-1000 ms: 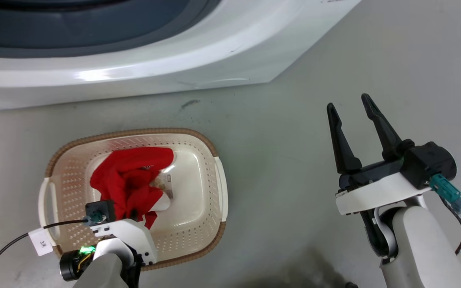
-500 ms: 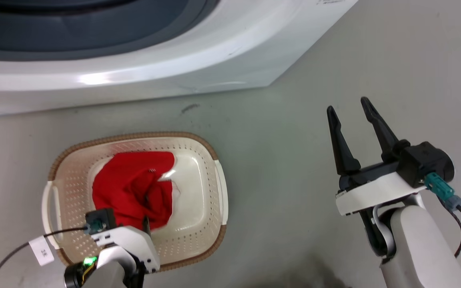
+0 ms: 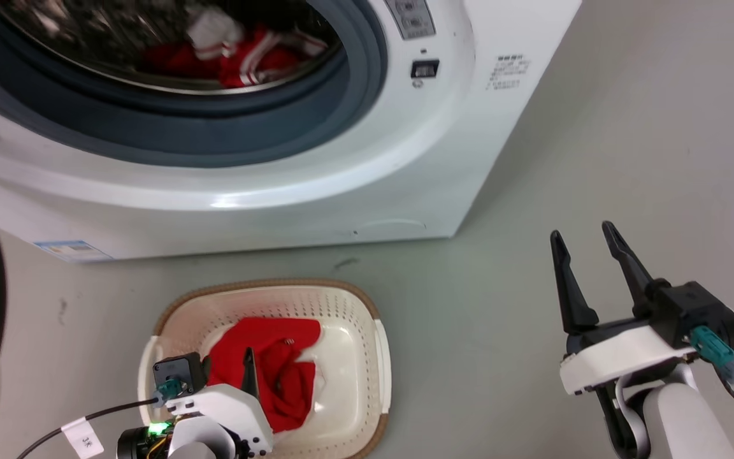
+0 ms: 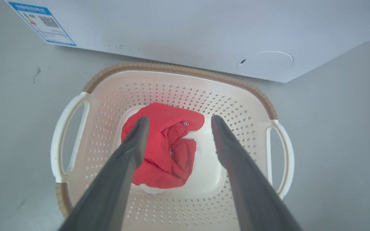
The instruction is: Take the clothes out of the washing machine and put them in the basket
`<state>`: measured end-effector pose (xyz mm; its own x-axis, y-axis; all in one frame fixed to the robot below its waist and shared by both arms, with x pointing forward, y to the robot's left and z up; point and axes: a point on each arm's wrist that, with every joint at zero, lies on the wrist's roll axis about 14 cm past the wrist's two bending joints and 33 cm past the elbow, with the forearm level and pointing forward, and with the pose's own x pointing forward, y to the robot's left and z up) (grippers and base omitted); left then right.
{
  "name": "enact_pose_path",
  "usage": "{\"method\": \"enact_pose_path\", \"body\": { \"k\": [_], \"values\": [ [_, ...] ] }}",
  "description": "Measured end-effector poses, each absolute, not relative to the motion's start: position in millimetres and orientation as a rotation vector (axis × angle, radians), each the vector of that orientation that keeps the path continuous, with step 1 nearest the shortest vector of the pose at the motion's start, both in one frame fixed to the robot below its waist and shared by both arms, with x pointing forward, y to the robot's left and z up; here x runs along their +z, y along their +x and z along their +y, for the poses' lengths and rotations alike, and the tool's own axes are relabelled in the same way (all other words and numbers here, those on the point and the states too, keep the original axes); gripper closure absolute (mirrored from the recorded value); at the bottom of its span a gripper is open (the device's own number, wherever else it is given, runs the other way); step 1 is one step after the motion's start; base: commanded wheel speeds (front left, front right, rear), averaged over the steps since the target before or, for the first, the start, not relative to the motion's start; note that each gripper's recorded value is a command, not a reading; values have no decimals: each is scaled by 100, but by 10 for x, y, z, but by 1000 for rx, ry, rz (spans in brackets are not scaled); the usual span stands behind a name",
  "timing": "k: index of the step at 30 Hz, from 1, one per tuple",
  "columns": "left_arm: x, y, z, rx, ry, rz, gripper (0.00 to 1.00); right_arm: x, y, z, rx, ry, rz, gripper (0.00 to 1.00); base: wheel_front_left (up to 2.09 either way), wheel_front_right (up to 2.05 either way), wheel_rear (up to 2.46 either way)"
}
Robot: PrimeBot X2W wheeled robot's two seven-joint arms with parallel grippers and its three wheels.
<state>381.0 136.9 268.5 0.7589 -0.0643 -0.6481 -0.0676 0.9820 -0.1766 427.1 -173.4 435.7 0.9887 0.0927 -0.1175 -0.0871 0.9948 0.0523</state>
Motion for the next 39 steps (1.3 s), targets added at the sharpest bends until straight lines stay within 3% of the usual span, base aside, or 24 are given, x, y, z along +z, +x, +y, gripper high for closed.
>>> {"method": "enact_pose_path", "body": {
  "k": [21, 30, 39],
  "values": [
    [4784, 4565, 1511, -8, -131, 4, 0, 4942, 4028, -1727, 90, 39, 12, 0, 0, 0, 0],
    [4995, 5090, 1422, -61, -104, -49, 0, 4869, 4051, -1718, 92, 47, 33, 0, 0, 0, 0],
    [4749, 5855, 1329, -120, -44, 49, 0, 4678, 4214, -1791, 71, 71, 55, 0, 0, 0, 0]
  ]
}}
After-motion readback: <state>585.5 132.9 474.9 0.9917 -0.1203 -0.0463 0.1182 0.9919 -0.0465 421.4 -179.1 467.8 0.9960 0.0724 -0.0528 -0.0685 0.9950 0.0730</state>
